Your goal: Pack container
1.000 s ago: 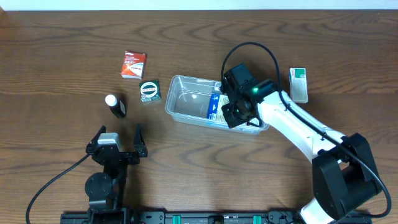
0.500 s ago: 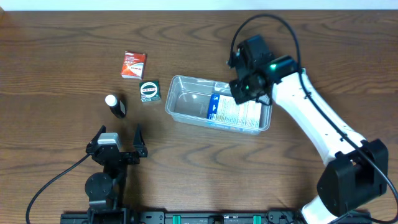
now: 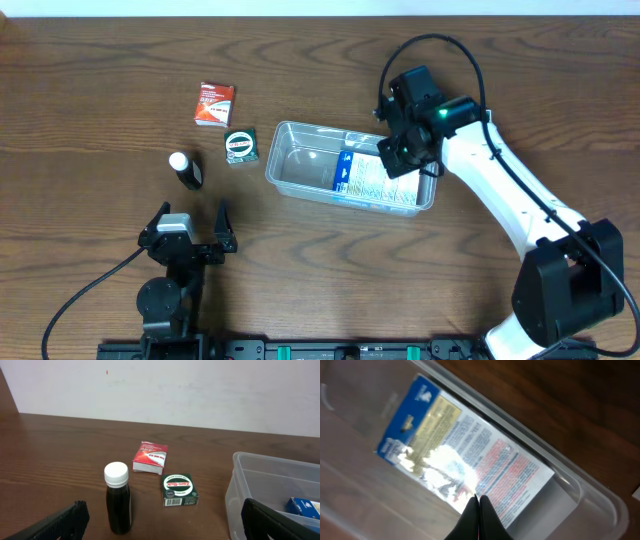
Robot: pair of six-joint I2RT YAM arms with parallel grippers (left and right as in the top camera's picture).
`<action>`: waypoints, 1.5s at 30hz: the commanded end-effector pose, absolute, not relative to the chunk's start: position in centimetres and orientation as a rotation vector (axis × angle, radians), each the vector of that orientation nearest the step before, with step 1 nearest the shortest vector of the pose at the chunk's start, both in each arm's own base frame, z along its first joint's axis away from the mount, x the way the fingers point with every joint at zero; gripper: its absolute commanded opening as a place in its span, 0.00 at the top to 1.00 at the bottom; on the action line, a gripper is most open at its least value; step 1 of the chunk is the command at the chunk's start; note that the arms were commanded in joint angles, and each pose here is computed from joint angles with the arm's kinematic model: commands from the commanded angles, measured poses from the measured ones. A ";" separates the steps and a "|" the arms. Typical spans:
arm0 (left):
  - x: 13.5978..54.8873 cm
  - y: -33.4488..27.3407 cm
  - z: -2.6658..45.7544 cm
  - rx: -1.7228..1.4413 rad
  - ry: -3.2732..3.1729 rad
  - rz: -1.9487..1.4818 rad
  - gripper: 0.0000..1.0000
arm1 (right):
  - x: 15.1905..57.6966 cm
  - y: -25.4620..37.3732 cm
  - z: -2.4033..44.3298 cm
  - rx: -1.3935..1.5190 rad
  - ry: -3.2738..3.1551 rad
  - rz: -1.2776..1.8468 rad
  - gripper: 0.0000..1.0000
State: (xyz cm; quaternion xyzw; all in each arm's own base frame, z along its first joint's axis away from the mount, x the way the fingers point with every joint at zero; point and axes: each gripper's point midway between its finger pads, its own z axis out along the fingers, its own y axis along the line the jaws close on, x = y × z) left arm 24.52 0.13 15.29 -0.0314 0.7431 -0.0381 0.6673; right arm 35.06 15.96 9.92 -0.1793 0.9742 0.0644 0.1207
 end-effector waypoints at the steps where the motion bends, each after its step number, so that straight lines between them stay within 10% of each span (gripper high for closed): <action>1: 24.5 0.1 13.6 -0.070 1.728 -0.090 0.02 | 35.5 14.2 9.0 -0.491 2.846 0.140 0.99; 34: 24.5 0.1 13.6 -0.070 1.728 -0.090 0.02 | 42.6 13.6 11.2 -0.542 2.529 0.045 0.99; 41: 24.5 0.1 13.6 -0.070 1.728 -0.090 0.02 | 42.1 12.9 19.2 -0.508 2.434 0.043 0.37; 45: 24.5 0.1 13.6 -0.070 1.728 -0.090 0.02 | 41.0 9.1 21.6 -0.396 2.443 0.010 0.32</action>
